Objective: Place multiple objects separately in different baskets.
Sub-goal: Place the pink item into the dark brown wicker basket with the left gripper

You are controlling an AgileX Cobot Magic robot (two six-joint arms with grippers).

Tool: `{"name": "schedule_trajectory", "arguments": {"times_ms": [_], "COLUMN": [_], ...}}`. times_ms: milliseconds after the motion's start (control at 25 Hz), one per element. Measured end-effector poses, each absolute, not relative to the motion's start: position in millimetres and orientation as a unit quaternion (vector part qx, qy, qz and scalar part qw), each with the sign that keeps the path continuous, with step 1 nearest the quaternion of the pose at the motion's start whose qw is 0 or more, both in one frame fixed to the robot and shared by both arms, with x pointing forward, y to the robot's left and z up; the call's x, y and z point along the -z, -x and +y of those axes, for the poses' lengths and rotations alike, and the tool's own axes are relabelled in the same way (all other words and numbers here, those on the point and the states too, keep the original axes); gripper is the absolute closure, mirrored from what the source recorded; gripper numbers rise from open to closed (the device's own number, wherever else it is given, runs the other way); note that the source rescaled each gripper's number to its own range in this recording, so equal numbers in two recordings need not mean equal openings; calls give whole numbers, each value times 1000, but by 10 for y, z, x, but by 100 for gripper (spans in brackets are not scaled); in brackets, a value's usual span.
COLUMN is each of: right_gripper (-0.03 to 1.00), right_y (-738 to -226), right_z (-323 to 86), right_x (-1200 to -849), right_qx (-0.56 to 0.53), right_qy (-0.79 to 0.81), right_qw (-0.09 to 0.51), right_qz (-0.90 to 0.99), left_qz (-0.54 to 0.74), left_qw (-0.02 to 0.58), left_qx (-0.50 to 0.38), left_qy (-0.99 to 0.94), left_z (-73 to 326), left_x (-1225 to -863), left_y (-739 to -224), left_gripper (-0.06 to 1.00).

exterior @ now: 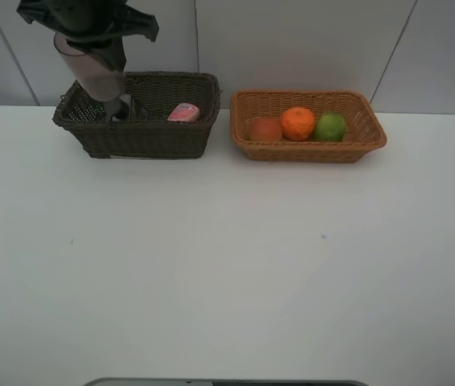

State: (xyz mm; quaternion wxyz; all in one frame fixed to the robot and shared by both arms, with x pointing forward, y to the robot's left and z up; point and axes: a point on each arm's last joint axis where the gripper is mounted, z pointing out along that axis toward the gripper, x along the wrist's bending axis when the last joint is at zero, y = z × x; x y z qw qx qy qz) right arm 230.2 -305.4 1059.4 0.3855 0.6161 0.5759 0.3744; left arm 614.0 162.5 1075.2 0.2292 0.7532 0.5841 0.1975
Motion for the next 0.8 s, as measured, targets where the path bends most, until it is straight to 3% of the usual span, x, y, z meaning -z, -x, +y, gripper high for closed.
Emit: {"name": "schedule_trajectory", "arguments": {"times_ms": [320,800], "right_gripper": [-3,-3], "right_y": [-2302,-2302], "right_z": [-3054,-3054], "right_x": [-10594,-10594], "right_qx": [-374,-374], "right_qy": [-616,-616], "right_qw": [385,385], "right_qz": [576,576], "left_qz": [611,616], "left_qw": [284,297], "left_qx": [-248,-259], "left_qy": [-696,-682], "left_z": [2047,2171], "left_x": [-10772,-9998], "left_y": [-6455,-6951], "left_gripper": [94,94]}}
